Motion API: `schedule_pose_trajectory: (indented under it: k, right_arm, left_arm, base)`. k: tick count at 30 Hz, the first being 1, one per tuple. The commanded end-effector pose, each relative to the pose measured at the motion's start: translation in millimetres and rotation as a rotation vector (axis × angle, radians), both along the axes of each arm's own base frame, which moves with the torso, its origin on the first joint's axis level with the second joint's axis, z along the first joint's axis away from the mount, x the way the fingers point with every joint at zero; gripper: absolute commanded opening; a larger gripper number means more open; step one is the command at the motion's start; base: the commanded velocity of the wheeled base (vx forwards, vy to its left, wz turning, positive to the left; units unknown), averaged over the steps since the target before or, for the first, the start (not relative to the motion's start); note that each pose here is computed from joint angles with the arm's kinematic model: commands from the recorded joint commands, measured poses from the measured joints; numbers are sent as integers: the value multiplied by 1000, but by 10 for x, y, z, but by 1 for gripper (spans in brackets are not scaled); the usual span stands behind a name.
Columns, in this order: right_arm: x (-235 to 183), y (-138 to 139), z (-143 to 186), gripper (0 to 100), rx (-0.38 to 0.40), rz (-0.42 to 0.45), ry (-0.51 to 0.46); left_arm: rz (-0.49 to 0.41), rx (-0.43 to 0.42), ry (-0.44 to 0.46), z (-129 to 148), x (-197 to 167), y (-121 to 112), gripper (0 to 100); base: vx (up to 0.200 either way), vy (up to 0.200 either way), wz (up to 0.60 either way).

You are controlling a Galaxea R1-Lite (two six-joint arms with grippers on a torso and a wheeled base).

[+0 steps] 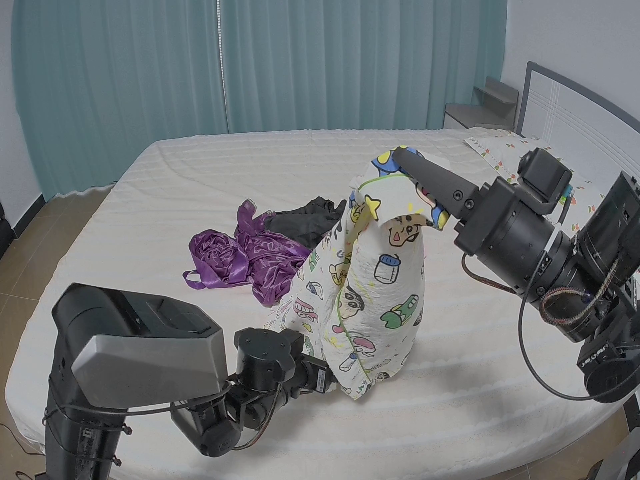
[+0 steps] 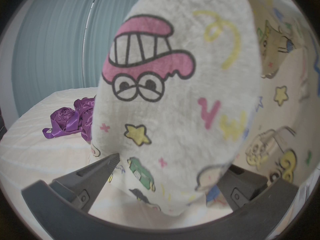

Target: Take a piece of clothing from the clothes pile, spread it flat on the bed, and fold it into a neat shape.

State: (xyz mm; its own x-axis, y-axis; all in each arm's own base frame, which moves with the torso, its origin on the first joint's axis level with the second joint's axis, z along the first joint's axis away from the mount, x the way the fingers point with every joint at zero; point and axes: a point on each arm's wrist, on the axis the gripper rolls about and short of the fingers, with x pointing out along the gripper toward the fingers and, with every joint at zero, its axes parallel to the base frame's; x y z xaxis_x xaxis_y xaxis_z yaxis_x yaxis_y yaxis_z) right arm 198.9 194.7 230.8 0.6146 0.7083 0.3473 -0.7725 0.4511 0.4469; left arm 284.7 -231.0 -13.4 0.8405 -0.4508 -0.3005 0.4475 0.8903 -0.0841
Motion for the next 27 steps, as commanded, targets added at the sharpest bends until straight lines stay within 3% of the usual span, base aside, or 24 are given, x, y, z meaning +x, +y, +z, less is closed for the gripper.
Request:
schedule_pose_trajectory:
  k: [1, 3, 4, 10, 15, 21, 25, 27]
  right_arm:
    - [0, 8, -12, 0, -2, 2, 2]
    - [6, 2, -17, 0, -4, -1, 5]
    - [4, -1, -14, 0, -4, -1, 5]
    - [6, -23, -19, 0, -6, -8, 7]
    - [48, -76, -70, 0, -19, -34, 22]
    - [103, -255, -187, 0, -50, -99, 59]
    - [126, -408, -432, 0, -107, -154, 130]
    - [130, -479, -502, 0, -120, -179, 154]
  left_arm:
    - [52, -43, -26, -74, 161, -122, 100]
    - [67, -26, -16, -181, 183, -135, 100]
    - [67, -16, -5, -222, 168, -123, 0]
    - [72, 46, 77, -430, 32, 4, 0]
    - [103, 24, 81, -421, 42, 51, 0]
    - [176, -35, 8, -96, 37, 291, 0]
    - [230, -95, -21, 206, -65, 568, 0]
    - [247, -158, -27, 422, -175, 669, 0]
  base:
    - [0, 0, 0]
    - [0, 0, 0]
    - [0, 0, 0]
    - [0, 0, 0]
    - [0, 0, 0]
    - [0, 0, 0]
    - [0, 0, 0]
    - [0, 0, 0]
